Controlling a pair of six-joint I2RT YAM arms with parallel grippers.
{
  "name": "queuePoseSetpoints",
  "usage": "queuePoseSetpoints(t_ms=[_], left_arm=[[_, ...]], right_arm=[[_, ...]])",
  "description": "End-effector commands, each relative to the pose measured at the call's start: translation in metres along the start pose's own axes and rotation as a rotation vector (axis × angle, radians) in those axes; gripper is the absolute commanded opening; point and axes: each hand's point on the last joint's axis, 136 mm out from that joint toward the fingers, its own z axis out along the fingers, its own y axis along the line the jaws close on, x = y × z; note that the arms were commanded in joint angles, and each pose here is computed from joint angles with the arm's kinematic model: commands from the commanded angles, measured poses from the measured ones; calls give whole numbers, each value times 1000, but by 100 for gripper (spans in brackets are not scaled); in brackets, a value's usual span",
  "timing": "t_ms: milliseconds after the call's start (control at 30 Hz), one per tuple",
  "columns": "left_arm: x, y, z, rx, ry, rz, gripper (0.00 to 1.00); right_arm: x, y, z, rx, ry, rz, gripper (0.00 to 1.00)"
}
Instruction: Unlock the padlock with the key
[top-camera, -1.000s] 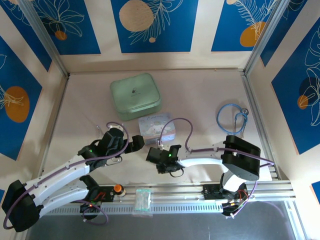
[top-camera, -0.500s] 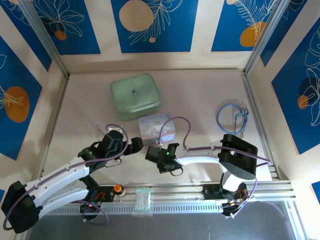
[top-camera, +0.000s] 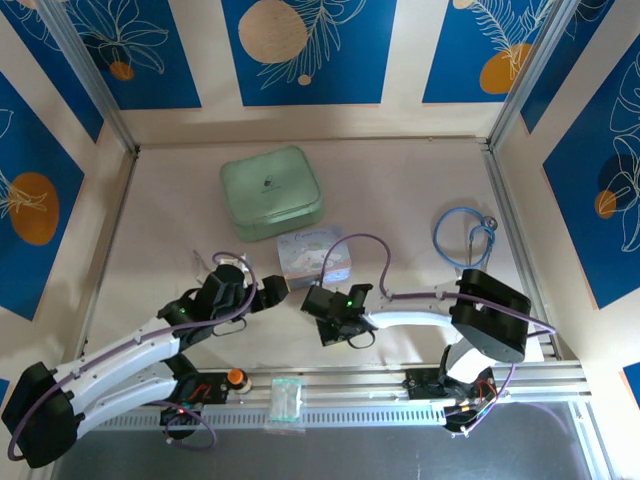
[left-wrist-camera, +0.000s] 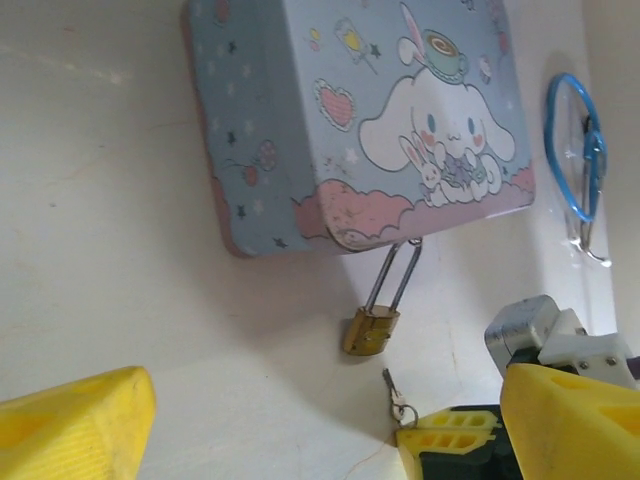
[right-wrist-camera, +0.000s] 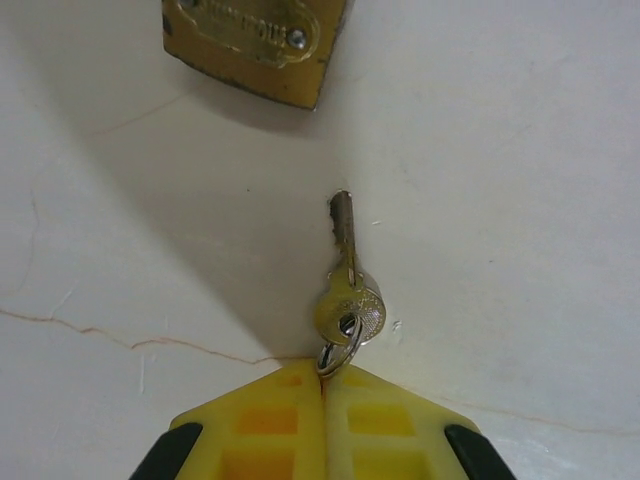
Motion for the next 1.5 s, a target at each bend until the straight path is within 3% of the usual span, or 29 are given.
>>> queuePoseSetpoints(t_ms=[0,300,533,600,733,800,933,1033,1467], left_arm=[[3,-23,4,112,16,-73,86],[16,-46,13,175,54,-192,76],[15,-37,12,33,38,-17,74],[12,-22,9,-44,15,-13,69],[6,-15,2,-44,-31,-9,68],[6,-13,-2,-60,-33,7,68],[7,-6,-8,-87,-31,22,69],[7,-3,-10,-77,-43,1,69],[8,6,-13,-87,-61,-17,70]], right_arm=[[2,9,5,-103,-4,-75,0],[-8,6,-17,-266,-79,-162,0],[-19,-1,-23,-186,-91,-107,0],[-24,9,-25,-193,-88,-86,5],[-40,37,-26,-200,-83,-81,28],[-46,39,-23,-147,-46,12,37],[-46,41,-13,-16,0,136,39],[-45,35,-5,108,27,153,50],[-42,21,15,221,56,189,50]])
